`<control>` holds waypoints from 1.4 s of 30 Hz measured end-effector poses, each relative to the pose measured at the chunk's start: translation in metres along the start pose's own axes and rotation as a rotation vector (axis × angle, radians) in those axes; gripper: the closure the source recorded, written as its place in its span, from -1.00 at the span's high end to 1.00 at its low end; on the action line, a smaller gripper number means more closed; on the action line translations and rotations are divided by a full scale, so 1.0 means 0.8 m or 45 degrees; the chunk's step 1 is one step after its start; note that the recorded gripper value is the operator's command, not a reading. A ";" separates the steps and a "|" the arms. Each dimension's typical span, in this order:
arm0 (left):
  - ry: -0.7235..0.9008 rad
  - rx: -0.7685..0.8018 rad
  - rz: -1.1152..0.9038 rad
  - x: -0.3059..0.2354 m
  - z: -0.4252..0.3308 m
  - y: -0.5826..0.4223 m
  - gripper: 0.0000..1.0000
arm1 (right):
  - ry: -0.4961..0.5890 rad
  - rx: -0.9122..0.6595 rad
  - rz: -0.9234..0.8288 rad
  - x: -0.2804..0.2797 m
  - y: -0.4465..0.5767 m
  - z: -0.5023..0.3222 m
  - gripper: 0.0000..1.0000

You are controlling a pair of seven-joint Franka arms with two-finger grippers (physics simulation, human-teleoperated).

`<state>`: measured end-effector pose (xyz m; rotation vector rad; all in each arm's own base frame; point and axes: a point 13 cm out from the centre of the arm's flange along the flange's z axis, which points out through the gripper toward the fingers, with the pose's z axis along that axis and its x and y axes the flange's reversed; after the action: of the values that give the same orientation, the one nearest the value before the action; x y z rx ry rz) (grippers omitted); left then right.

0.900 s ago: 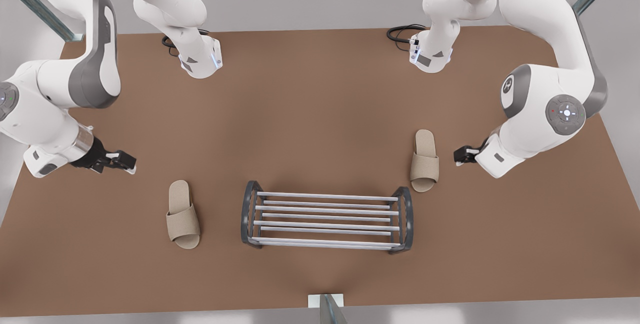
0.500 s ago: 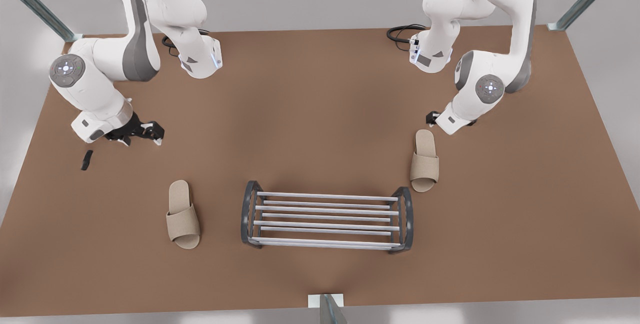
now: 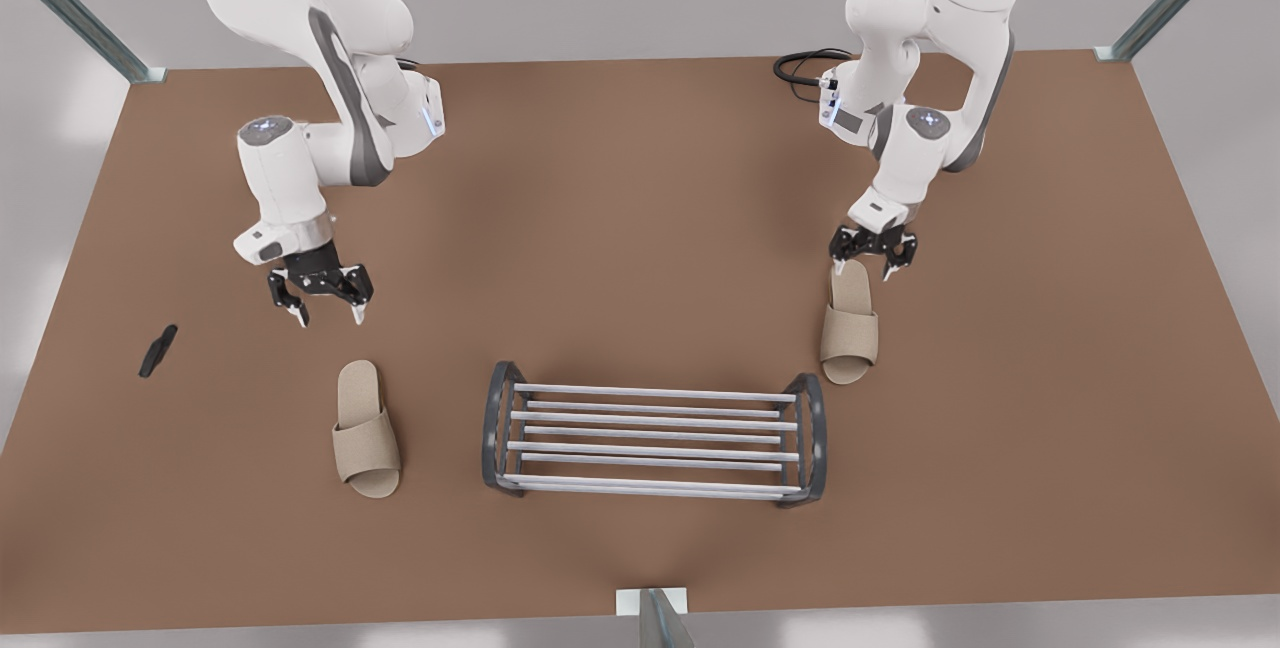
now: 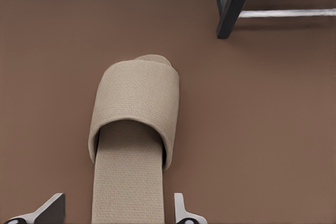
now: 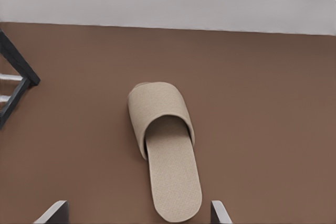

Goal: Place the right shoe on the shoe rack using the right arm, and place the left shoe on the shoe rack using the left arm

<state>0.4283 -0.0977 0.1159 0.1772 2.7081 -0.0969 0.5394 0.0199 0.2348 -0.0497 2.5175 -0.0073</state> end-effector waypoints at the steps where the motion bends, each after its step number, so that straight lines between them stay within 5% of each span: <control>1: -0.030 0.004 -0.001 -0.009 0.000 -0.001 1.00 | -0.043 -0.007 0.007 -0.011 0.000 0.006 1.00; 13: -0.129 -0.030 -0.113 -0.051 0.029 0.059 0.99 | -0.228 0.009 0.027 -0.063 -0.067 0.064 1.00; 42: -0.059 0.001 -0.067 -0.039 0.087 0.051 0.99 | -0.255 -0.060 -0.142 -0.085 -0.131 0.194 1.00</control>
<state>0.4903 -0.0670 0.0641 0.1031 2.6670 -0.1164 0.6885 -0.0814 0.1501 -0.2007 2.3120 0.0115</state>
